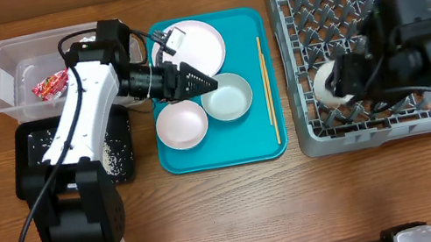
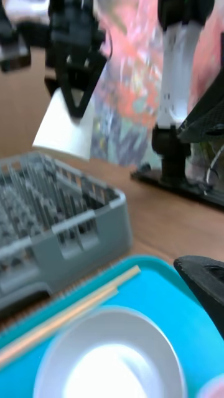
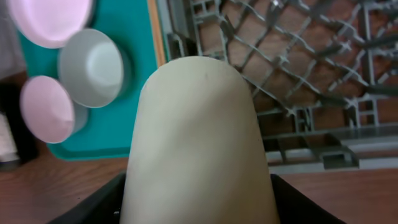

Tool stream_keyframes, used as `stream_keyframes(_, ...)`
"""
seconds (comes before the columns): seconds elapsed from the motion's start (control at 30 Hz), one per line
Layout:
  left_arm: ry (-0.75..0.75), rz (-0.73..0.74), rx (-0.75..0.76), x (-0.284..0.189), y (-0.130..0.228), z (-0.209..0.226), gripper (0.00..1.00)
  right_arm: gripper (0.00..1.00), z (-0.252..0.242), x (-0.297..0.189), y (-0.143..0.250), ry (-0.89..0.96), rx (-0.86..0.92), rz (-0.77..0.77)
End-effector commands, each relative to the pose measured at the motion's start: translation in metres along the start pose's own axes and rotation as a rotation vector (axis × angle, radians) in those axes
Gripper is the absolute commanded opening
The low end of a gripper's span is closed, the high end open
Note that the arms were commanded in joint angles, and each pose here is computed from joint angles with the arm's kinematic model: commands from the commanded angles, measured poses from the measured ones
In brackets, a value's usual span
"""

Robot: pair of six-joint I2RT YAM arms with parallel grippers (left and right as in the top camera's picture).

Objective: Sort waste into correct bins and load items into the dishwasher
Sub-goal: 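Place the cup upside down in the dish rack with the right gripper, then reach the right gripper to the grey bowl on the teal tray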

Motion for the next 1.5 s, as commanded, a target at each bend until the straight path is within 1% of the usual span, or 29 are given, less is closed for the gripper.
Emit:
stream_keyframes(0.0,-0.122,0.048,-0.021,-0.004,0.001,0.009,0.61,0.65,0.000,0.016,-0.006,0.112,0.020,0.013)
stream_keyframes(0.17,-0.164,0.070,-0.021,-0.004,0.003,0.012,0.61,0.65,-0.002,0.043,-0.009,0.178,0.032,0.104)
stream_keyframes(0.53,-0.165,0.069,-0.018,-0.005,0.002,0.012,0.62,0.69,-0.004,0.067,-0.012,0.239,0.043,0.190)
stream_keyframes(0.7,-0.165,0.069,-0.018,-0.005,0.002,0.012,0.63,0.76,-0.004,0.067,-0.012,0.239,0.042,0.191)
stream_keyframes(0.8,-0.165,0.069,-0.019,-0.004,0.002,0.012,0.63,0.83,-0.004,0.067,-0.012,0.239,0.041,0.191)
stream_keyframes(0.9,-0.164,0.069,-0.019,-0.004,0.002,0.012,0.63,0.83,-0.004,0.068,-0.013,0.234,0.041,0.184)
stream_keyframes(1.03,-0.165,0.065,-0.014,-0.005,0.001,0.012,0.62,0.80,0.002,0.064,-0.020,0.204,0.030,0.144)
stream_keyframes(1.2,-0.187,0.030,-0.004,-0.020,-0.013,0.003,0.62,0.79,0.026,0.030,-0.037,0.108,-0.016,0.032)
stream_keyframes(1.27,-0.224,0.017,0.023,-0.032,-0.023,-0.006,0.61,0.79,0.041,0.017,-0.041,0.038,-0.053,-0.009)
stream_keyframes(1.33,-0.297,0.018,0.037,-0.044,-0.033,-0.015,0.61,0.77,0.058,0.011,-0.042,-0.028,-0.092,-0.050)
stream_keyframes(1.4,-0.424,0.029,0.025,-0.058,-0.042,-0.024,0.61,0.74,0.073,0.012,-0.040,-0.070,-0.116,-0.079)
stream_keyframes(1.47,-0.582,0.037,0.001,-0.074,-0.050,-0.033,0.62,0.73,0.090,0.020,-0.037,-0.106,-0.136,-0.094)
Point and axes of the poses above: each gripper's point midway between its finger pads, its own x axis out along the fingers, its own z axis along the line the jaws close on, y = z × x, the point moved 9 cm from there along -x, back along the fingers, and after that the axes turned 14 degrees about x, right-handed, at the moved point
